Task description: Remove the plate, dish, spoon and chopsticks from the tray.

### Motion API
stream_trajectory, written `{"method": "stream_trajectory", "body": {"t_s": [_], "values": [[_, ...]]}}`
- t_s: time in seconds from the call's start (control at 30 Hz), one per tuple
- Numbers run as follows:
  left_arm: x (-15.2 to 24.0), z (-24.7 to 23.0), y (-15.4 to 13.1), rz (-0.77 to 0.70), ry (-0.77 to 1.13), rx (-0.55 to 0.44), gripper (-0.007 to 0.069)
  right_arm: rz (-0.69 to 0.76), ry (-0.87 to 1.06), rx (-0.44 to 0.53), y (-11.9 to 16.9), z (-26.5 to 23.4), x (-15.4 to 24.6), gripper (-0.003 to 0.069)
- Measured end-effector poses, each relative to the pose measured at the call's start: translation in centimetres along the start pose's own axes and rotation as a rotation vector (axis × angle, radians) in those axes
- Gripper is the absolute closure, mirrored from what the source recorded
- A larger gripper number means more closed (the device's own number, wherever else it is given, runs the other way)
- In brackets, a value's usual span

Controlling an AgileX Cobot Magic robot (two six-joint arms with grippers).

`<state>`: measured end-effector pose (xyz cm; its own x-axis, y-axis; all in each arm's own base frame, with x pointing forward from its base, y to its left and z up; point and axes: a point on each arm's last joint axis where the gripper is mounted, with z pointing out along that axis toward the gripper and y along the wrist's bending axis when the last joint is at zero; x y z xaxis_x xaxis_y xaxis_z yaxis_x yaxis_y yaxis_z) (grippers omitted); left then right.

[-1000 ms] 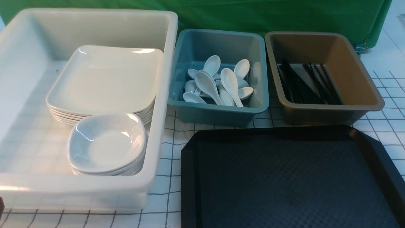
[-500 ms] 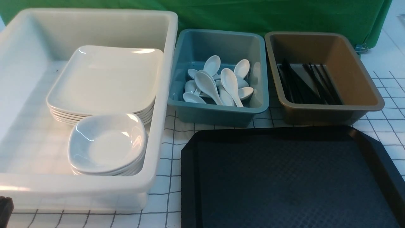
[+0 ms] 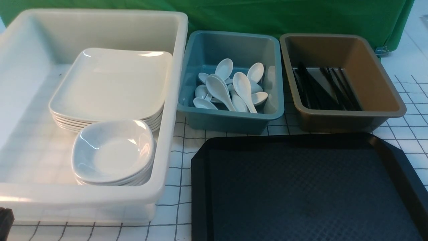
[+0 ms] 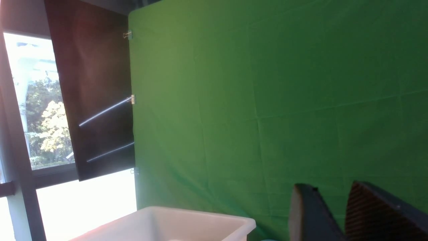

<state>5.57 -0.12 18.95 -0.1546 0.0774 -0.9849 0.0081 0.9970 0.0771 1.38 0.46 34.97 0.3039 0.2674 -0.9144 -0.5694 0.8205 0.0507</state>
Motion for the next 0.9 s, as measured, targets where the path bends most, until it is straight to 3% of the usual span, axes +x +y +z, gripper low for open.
{"method": "stream_trajectory", "body": {"t_s": [0.73,0.9], "values": [[0.0,0.0,0.0,-0.001,0.0,0.0,0.062,0.024,0.004,-0.007,0.07,0.0,0.03,0.0421],[0.0,0.0,0.0,-0.001,0.0,0.0,0.062,-0.032,0.017,-0.039,0.35,0.01,0.24,0.042]]}}
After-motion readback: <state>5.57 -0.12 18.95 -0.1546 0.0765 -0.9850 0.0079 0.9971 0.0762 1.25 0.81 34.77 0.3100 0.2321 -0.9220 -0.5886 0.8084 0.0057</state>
